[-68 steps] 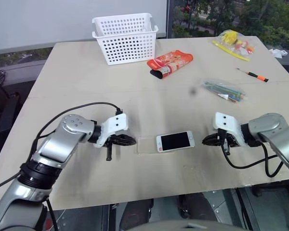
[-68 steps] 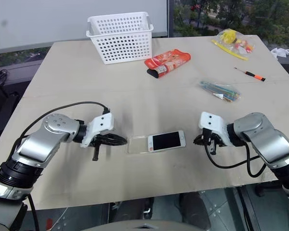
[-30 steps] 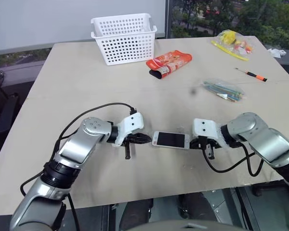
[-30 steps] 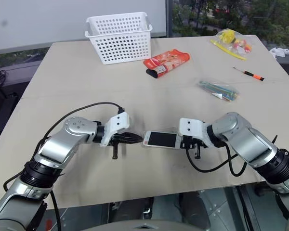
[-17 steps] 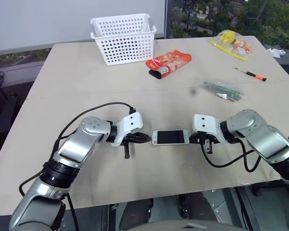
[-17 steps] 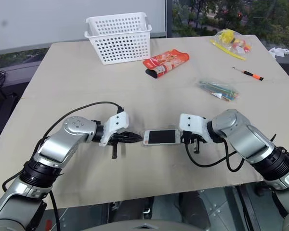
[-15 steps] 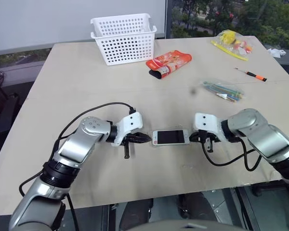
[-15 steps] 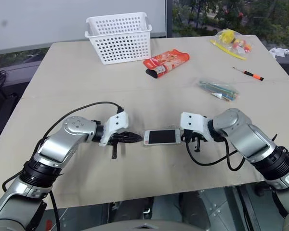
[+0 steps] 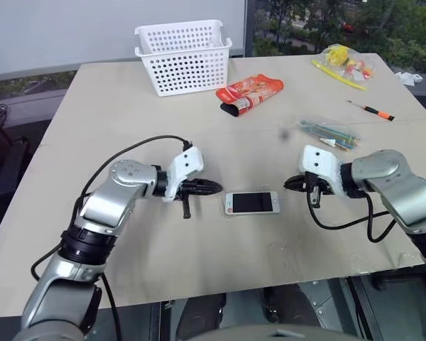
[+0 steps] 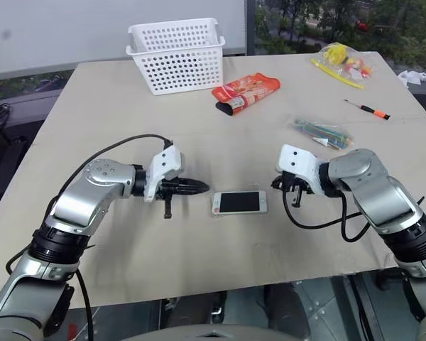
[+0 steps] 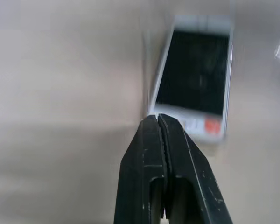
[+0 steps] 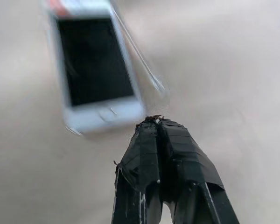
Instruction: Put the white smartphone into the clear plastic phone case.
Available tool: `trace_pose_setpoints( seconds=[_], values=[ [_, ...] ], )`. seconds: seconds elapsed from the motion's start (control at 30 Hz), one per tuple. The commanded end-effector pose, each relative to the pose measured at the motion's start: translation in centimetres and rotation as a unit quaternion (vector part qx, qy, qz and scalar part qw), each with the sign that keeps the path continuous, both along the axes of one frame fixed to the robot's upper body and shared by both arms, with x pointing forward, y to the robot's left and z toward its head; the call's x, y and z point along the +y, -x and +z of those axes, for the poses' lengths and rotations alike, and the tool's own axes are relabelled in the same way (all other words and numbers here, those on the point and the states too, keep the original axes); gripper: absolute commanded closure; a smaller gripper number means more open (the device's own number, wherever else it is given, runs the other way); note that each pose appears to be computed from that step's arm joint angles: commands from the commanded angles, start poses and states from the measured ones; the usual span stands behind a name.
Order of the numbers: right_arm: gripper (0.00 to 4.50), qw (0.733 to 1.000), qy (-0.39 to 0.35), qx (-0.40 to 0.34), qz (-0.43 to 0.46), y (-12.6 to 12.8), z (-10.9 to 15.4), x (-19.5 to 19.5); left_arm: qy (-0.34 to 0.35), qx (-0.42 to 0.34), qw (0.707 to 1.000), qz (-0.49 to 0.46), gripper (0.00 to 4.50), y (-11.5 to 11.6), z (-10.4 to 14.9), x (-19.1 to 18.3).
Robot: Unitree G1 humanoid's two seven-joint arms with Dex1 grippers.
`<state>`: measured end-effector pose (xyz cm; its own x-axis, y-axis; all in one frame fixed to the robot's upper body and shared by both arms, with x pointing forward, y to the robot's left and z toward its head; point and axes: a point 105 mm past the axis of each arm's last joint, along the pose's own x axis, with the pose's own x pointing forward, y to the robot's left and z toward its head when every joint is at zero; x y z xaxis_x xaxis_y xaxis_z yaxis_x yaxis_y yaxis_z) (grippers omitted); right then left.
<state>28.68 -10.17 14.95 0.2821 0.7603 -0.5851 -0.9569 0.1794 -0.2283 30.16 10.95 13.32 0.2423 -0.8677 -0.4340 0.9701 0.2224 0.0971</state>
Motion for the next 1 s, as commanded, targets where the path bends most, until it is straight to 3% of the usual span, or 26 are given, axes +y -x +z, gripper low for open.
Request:
trace_pose_setpoints(
  seconds=[0.03,0.27,0.83,1.0],
  values=[
    [4.45,1.0,-0.009,-0.006,0.018,0.8,0.4,0.5,0.02,0.007,1.0,-0.016,4.5,0.8,0.3,-1.0],
    [4.45,1.0,-0.009,-0.003,0.02,0.8,-0.1,1.0,-0.001,0.054,0.998,-0.027,4.5,1.7,-1.9,-0.6],
    [4.45,1.0,0.003,-0.006,-0.008,0.5,-0.2,0.0,-0.042,0.08,0.995,-0.03,4.5,2.1,-5.3,0.2],
    [4.45,1.0,-0.001,0.019,0.01,1.6,-0.1,-0.2,-0.046,0.082,0.995,-0.03,4.5,1.9,-5.9,0.3]
  ],
)
